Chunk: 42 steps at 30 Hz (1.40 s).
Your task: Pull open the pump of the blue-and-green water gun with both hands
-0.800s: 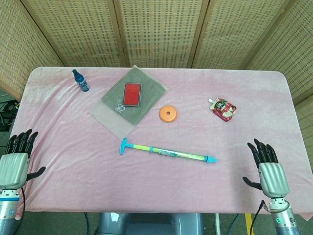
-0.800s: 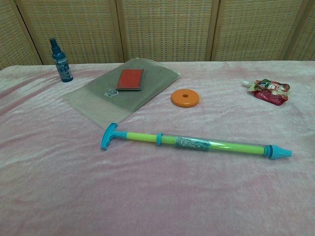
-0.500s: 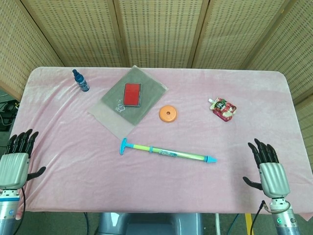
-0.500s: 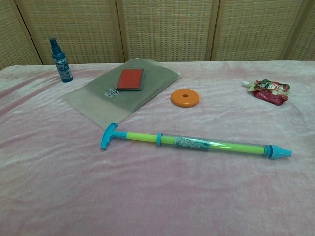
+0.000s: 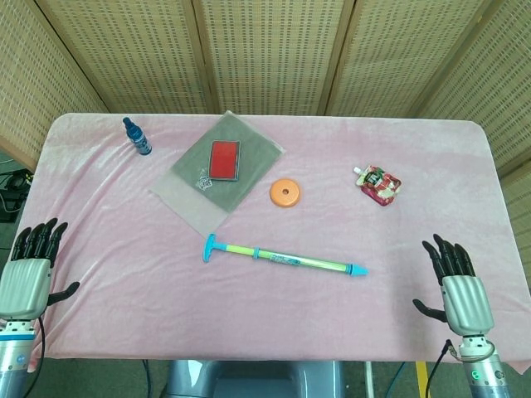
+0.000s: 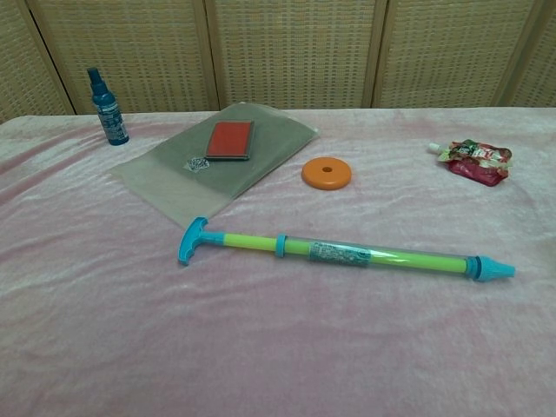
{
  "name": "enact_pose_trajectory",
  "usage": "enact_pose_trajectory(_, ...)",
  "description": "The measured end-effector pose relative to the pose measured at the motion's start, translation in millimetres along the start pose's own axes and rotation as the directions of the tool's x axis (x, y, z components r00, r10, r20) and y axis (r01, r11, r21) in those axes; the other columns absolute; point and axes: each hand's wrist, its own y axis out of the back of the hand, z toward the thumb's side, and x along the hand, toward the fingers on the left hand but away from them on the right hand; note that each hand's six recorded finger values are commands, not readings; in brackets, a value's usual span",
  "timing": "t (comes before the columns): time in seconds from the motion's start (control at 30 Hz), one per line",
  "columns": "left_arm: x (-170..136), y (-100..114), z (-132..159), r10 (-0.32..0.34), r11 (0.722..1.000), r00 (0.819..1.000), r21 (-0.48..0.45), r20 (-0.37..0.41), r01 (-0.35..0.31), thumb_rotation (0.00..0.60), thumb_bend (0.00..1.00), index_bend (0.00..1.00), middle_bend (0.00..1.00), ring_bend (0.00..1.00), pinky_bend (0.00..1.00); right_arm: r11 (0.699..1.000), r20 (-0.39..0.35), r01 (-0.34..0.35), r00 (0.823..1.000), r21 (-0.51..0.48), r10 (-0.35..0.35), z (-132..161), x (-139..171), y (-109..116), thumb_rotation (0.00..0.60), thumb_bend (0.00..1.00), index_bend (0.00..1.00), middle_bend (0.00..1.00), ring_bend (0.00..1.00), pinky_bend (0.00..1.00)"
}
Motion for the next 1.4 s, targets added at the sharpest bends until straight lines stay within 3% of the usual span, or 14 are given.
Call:
enact_pose_trajectory(0.3, 9, -1, 16, -0.005, 1.0, 0.999, 0.002, 0.042, 0.005, 0.6, 0.0, 0.0, 0.0, 0.0, 0.0, 1.0, 0.012, 0.009, 1.0, -0.024, -0.008, -4, 0, 6, 0.6, 0.13, 0.0, 0.0, 0.0, 0.0)
enact_pose_trajectory(0.37, 15, 0, 24, -0.004, 1.0, 0.998, 0.014, 0.061, 0.003, 0.6, 0.01, 0.0, 0.04, 0.05, 0.06, 1.0, 0.016, 0.008, 1.0, -0.027, -0.008, -6, -1, 7, 0.6, 0.13, 0.0, 0.0, 0.0, 0.0)
enact_pose_trajectory(0.43, 22, 1, 32, -0.004, 0.999, 0.997, 0.035, 0.079, 0.001, 0.6, 0.02, 0.0, 0.2, 0.23, 0.22, 1.0, 0.017, 0.01, 1.0, -0.023, -0.01, -7, -2, 7, 0.6, 0.13, 0.0, 0.0, 0.0, 0.0)
enact_pose_trajectory(0.5, 30, 0, 42, -0.009, 0.999, 0.995, 0.054, 0.099, 0.004, 0.6, 0.03, 0.01, 0.44, 0.45, 0.42, 1.0, 0.016, 0.012, 1.0, -0.024, -0.012, -7, -2, 8, 0.6, 0.13, 0.0, 0.0, 0.0, 0.0)
enact_pose_trajectory(0.6, 44, -9, 62, -0.046, 0.997, 0.989, 0.075, 0.142, 0.036, 0.6, 0.07, 0.09, 0.65, 0.62, 0.59, 0.999, 0.014, 0.014, 1.0, -0.03, -0.013, -7, -2, 9, 0.6, 0.13, 0.0, 0.0, 0.0, 0.0)
enact_pose_trajectory(0.77, 71, -28, 105, -0.114, 0.992, 0.972, 0.078, 0.207, 0.1, 0.6, 0.12, 0.24, 0.83, 0.76, 0.72, 0.999, 0.018, 0.011, 1.0, -0.038, -0.011, -9, -3, 9, 0.6, 0.13, 0.0, 0.0, 0.0, 0.0)
enact_pose_trajectory(0.9, 89, -41, 136, -0.148, 0.988, 0.961, 0.085, 0.234, 0.131, 0.6, 0.2, 0.29, 0.87, 0.8, 0.75, 0.999, 0.025, 0.011, 1.0, -0.045, -0.01, -12, -5, 9, 0.6, 0.13, 0.0, 0.0, 0.0, 0.0)
enact_pose_trajectory(1.17, 113, -61, 182, -0.223, 0.974, 0.939, 0.109, 0.261, 0.201, 0.6, 0.21, 0.32, 0.88, 0.81, 0.75, 0.998, 0.04, 0.015, 0.999, -0.063, -0.013, -18, -7, 11, 0.6, 0.13, 0.0, 0.0, 0.0, 0.0)
enact_pose_trajectory(1.4, 121, -82, 224, -0.288, 0.955, 0.912, 0.156, 0.29, 0.252, 0.6, 0.28, 0.44, 0.88, 0.81, 0.75, 0.997, 0.043, 0.021, 0.999, -0.078, -0.017, -19, -7, 14, 0.6, 0.13, 0.0, 0.0, 0.0, 0.0)
